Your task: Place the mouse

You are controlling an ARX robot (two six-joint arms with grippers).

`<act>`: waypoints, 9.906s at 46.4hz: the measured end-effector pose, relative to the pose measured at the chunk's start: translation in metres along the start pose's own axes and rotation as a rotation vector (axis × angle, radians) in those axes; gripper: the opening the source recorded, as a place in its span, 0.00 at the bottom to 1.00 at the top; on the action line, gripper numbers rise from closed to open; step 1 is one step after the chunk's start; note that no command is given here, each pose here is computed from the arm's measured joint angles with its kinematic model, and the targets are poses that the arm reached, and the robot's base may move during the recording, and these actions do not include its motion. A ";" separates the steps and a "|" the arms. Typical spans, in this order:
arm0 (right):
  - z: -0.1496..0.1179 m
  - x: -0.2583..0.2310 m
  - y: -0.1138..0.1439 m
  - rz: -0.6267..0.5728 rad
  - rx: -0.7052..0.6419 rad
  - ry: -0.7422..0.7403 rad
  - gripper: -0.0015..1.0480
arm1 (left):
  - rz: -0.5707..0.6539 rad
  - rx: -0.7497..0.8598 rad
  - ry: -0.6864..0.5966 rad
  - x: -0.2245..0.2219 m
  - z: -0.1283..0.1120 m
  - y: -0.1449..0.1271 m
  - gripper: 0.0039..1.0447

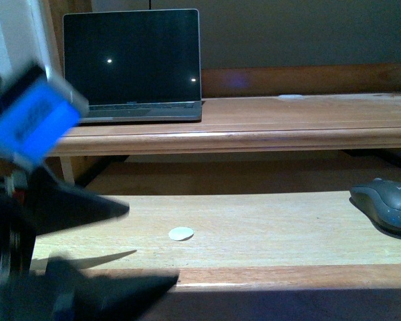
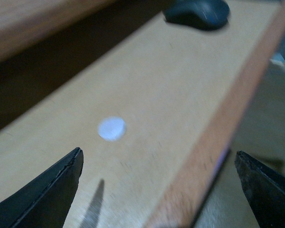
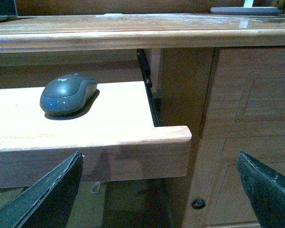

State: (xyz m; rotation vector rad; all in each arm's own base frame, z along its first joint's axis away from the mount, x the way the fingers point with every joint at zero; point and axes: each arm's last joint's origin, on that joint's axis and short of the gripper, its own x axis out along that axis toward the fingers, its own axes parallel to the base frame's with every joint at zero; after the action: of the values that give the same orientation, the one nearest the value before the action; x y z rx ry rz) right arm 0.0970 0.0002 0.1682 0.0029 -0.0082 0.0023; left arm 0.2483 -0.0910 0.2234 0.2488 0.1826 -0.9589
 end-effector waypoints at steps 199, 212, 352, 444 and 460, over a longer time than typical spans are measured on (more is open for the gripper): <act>0.174 0.220 0.159 0.044 0.054 0.276 0.53 | 0.954 -0.257 -0.188 -0.141 -0.088 -0.082 0.93; 0.161 0.288 0.206 -0.024 0.001 0.332 0.53 | 0.954 -0.257 -0.188 -0.141 -0.088 -0.082 0.93; 0.000 0.226 0.111 0.218 0.078 0.269 0.93 | 0.953 -0.256 -0.188 -0.141 -0.088 -0.082 0.93; 0.000 0.000 0.000 -0.003 0.001 -0.002 0.39 | 0.953 -0.256 -0.188 -0.141 -0.088 -0.082 0.93; 0.000 0.000 0.000 -0.003 0.001 -0.002 0.94 | 0.953 -0.255 -0.188 -0.141 -0.088 -0.082 0.93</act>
State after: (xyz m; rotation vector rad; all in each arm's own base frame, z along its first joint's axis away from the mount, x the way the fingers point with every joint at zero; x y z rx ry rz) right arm 0.0969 -0.0003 0.1684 0.0043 -0.0105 -0.0004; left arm 0.0975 -0.0005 0.1658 -0.0082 -0.0009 -0.0053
